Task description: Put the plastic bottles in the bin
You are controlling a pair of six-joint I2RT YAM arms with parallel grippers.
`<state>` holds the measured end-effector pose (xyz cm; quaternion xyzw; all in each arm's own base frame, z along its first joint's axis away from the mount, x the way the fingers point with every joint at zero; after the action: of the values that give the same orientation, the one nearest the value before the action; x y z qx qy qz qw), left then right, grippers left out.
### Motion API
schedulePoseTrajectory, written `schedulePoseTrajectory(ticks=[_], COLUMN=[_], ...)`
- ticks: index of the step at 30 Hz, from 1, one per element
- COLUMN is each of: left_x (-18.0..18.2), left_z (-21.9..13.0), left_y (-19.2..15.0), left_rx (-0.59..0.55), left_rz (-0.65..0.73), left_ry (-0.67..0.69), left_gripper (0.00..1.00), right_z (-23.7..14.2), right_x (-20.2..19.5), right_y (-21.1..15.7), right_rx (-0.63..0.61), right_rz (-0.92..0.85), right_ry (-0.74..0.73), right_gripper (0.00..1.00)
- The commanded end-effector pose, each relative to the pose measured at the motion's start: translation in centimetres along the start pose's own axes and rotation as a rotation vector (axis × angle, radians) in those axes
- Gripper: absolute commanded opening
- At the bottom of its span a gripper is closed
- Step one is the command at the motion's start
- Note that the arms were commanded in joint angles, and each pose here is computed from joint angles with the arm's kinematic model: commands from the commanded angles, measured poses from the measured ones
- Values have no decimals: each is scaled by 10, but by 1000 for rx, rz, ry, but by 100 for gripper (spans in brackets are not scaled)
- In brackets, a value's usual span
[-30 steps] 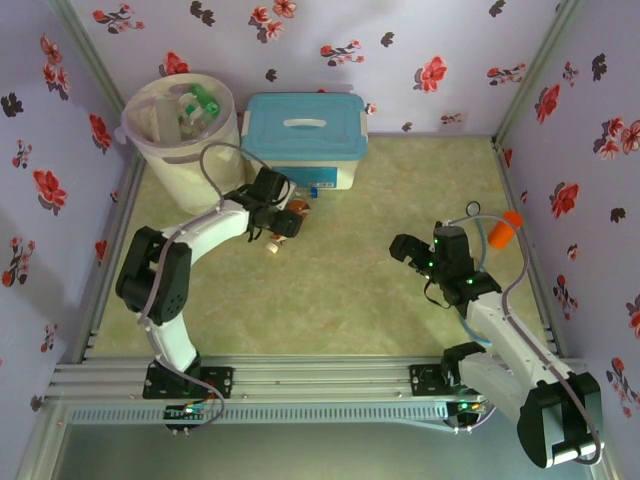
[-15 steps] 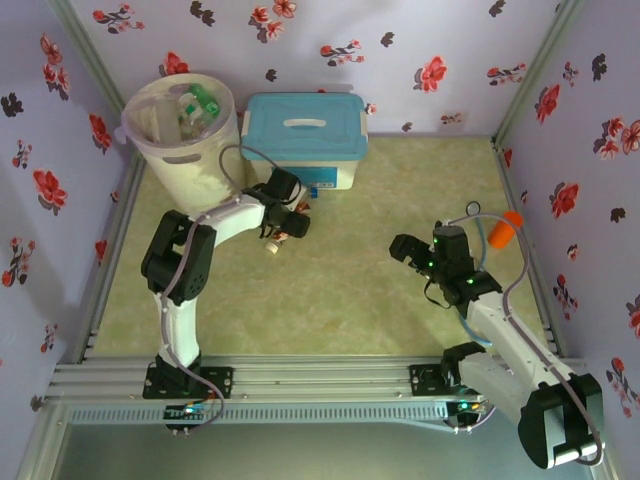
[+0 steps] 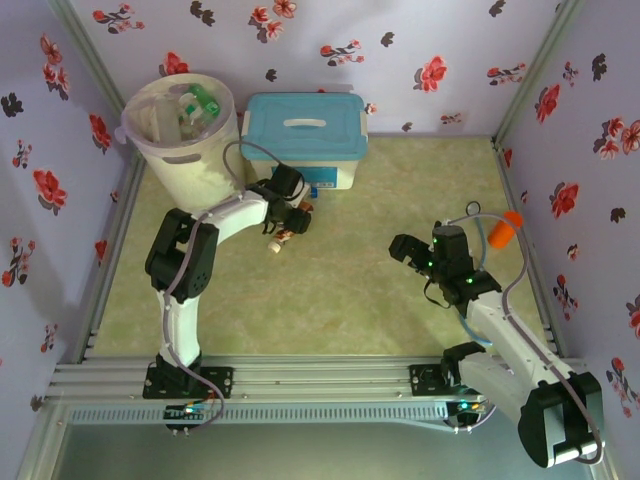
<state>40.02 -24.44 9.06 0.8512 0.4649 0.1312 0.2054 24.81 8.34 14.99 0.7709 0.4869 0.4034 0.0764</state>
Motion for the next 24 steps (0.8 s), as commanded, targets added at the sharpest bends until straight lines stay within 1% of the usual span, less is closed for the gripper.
schedulePoseTrajectory(ticks=[1, 5, 9, 13, 15, 18, 21, 24], left_x=[-8, -11, -12, 1, 14, 47, 88, 136], left_z=[-33, -74, -127, -183, -211, -255, -296, -329], left_y=[22, 43, 68, 92, 103, 118, 125, 128], left_rx=[-53, -135, -257, -386, -458, -571, -678, -792], left_rz=[27, 29, 32, 0, -41, -123, -236, -382], left_ry=[-17, -41, -59, -68, -79, -83, -91, -87], left_gripper=[58, 55, 50, 45, 42, 37, 31, 24], right_z=[0, 1, 2, 3, 3, 3, 1, 2], right_x=[4, 6, 6, 4, 4, 5, 4, -1], right_y=[5, 6, 6, 7, 6, 7, 7, 5], right_rx=[-20, -19, -18, -22, -23, -25, -29, -36], right_rz=[0, 0, -1, -1, 0, -1, 0, -3], right_ry=[5, 6, 7, -2, -1, 5, 2, -14], right_gripper=[98, 98, 99, 98, 98, 98, 99, 99])
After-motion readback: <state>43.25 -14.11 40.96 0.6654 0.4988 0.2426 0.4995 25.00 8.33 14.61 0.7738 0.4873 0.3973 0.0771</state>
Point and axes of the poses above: each hand's point on the last joint's axis, 136 mm out from that joint toward the fingers, its own z axis out along the fingers, its own x axis along the line the jaws close on, y = z × x, the point moved 4 cm from there along -z, back along the fingers, and after that the axes turned 4 degrees about z, right-handed, at the moved point
